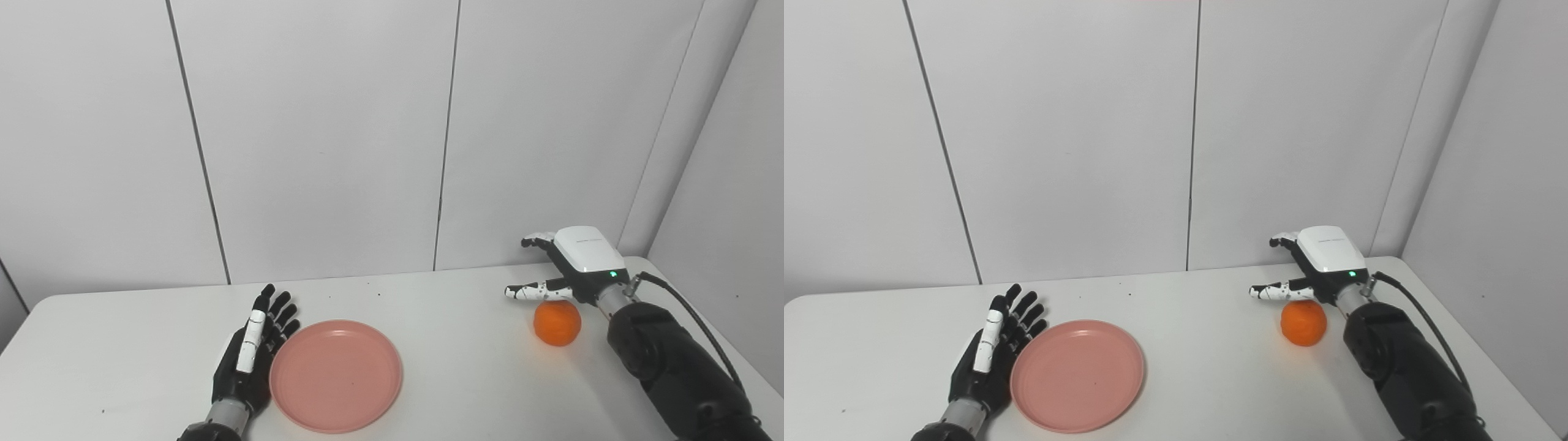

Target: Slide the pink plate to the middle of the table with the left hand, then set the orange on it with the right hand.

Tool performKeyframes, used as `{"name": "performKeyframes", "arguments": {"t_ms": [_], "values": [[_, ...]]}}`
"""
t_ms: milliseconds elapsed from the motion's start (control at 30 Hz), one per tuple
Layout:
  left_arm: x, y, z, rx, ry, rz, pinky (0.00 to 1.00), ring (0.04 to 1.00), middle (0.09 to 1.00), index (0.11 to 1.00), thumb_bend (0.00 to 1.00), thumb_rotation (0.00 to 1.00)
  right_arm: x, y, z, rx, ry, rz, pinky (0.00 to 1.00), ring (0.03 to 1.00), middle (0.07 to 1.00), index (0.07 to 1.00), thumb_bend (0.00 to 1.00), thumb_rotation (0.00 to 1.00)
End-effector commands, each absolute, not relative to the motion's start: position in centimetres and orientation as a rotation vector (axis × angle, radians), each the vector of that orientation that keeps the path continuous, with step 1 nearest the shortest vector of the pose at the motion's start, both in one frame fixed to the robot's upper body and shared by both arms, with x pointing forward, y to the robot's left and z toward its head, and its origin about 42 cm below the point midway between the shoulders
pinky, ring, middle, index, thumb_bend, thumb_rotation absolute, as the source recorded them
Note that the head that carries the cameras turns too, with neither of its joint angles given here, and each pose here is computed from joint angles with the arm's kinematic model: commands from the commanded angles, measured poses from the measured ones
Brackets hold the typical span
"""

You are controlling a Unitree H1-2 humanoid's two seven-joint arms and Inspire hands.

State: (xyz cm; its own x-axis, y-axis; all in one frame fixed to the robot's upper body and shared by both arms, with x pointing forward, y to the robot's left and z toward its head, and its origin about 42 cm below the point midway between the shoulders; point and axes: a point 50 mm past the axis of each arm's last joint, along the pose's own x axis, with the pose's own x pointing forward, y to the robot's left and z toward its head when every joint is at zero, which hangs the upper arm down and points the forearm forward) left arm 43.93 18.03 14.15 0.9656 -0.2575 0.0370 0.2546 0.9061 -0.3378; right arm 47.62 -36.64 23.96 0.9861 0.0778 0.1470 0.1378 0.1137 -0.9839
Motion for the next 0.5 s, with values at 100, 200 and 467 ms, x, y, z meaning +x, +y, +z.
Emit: {"name": "performKeyframes", "arguments": {"t_ms": [100, 200, 467], "values": [[43.2, 18.0, 13.0, -0.345, 0.075, -0.261, 0.96, 0.956, 0.948, 1.000, 0.77, 0.74, 48.1, -37.2, 25.8, -1.426, -0.232, -0.129, 0.66, 0.724, 0.764, 0.750, 0.78, 0.82], [43.2, 18.0, 13.0, -0.347, 0.078, -0.256, 0.96, 0.954, 0.952, 1.000, 0.78, 0.73, 48.0, -37.5, 25.1, -1.421, -0.227, -0.128, 0.64, 0.704, 0.753, 0.745, 0.77, 0.80], [43.3, 18.0, 12.8, -0.349, 0.081, -0.258, 0.96, 0.954, 0.957, 1.000, 0.79, 0.73, 47.9, -38.0, 24.3, -1.394, -0.196, -0.128, 0.66, 0.702, 0.744, 0.747, 0.78, 0.83]]}}
